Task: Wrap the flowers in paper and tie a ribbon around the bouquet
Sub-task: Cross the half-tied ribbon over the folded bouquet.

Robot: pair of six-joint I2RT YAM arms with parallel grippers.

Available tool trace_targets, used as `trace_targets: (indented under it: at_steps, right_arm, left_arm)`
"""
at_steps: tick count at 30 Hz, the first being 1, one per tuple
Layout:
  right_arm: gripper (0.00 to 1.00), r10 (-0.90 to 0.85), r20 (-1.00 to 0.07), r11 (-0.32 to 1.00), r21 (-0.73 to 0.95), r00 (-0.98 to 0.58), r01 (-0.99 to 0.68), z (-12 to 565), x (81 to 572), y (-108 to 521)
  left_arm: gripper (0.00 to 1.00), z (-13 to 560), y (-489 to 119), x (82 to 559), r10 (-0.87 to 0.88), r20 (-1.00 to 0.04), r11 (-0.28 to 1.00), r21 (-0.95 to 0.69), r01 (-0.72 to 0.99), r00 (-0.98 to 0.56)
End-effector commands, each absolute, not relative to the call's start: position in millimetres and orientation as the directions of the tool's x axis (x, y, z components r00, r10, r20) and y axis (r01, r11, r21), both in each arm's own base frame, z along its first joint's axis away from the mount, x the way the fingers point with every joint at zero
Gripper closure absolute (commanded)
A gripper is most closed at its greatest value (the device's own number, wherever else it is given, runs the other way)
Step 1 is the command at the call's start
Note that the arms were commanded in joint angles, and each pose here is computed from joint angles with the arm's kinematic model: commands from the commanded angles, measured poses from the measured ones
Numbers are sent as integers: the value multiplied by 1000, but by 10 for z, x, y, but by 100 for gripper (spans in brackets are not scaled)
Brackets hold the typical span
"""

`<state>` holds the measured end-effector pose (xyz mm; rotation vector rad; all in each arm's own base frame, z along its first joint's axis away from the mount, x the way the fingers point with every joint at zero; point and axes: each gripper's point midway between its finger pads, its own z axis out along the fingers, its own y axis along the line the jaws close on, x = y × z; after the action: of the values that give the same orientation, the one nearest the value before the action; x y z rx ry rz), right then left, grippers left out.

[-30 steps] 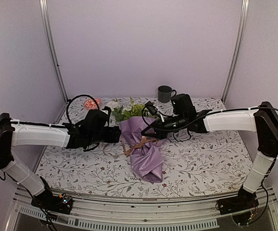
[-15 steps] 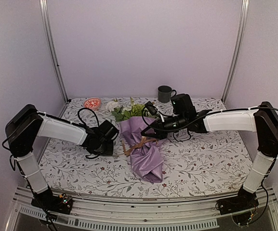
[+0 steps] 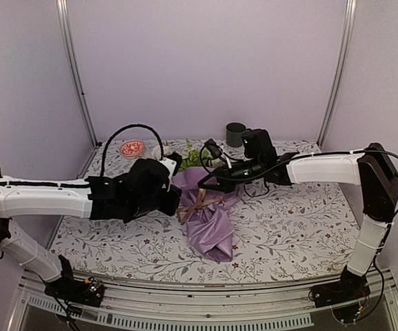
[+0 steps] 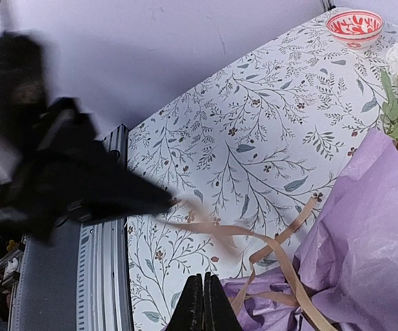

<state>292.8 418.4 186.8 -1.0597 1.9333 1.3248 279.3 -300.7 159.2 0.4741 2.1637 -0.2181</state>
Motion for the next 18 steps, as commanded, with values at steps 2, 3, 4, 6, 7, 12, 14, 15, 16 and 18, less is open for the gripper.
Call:
trace_targets:
  at_steps: [2, 3, 4, 6, 7, 12, 14, 15, 16, 18]
  right_arm:
    - [100, -259, -786, 164, 537, -561, -828, 1945, 3174, 4216]
    - [100, -252, -795, 151, 531, -551, -834, 2001, 3209, 4230]
    - [100, -249, -799, 141, 529, -547, -837, 2025, 3239, 4231]
    - [100, -240, -806, 124, 528, -541, -840, 2085, 3305, 4224]
    - [100, -235, -808, 123, 527, -540, -841, 2105, 3341, 4218]
    - [100, -261, -825, 116, 489, -501, -865, 2130, 3374, 4210]
    - [100, -276, -826, 108, 481, -491, -870, 2115, 3343, 4194]
    - [100, -286, -829, 103, 472, -481, -875, 2110, 3320, 4181]
    - [100, -294, -831, 96, 467, -473, -879, 2108, 3294, 4168]
    - [100, -314, -827, 85, 465, -467, -881, 2091, 3236, 4138]
  left_arm:
    - [100, 2722, -3878, 2005, 167, -986, 499, 64, 864, -24]
    - [100, 2789, -3959, 1903, 144, -989, 433, 86, 897, 25]
    - [100, 2859, -4058, 1822, 123, -990, 374, 108, 921, 66]
    - [100, 2957, -4305, 1748, 122, -984, 274, 157, 949, 127]
    - [100, 2927, -4440, 1717, 137, -980, 220, 175, 960, 148]
    - [100, 2615, -5024, 1514, 125, -966, -57, 221, 974, 226]
    - [100, 2465, -5235, 1541, 125, -959, -95, 242, 966, 253]
    - [100, 2377, -5349, 1572, 134, -953, -107, 257, 960, 270]
    - [100, 2312, -5455, 1619, 142, -948, -103, 273, 957, 285]
    - [100, 2056, -5679, 1756, 186, -934, -81, 294, 952, 304]
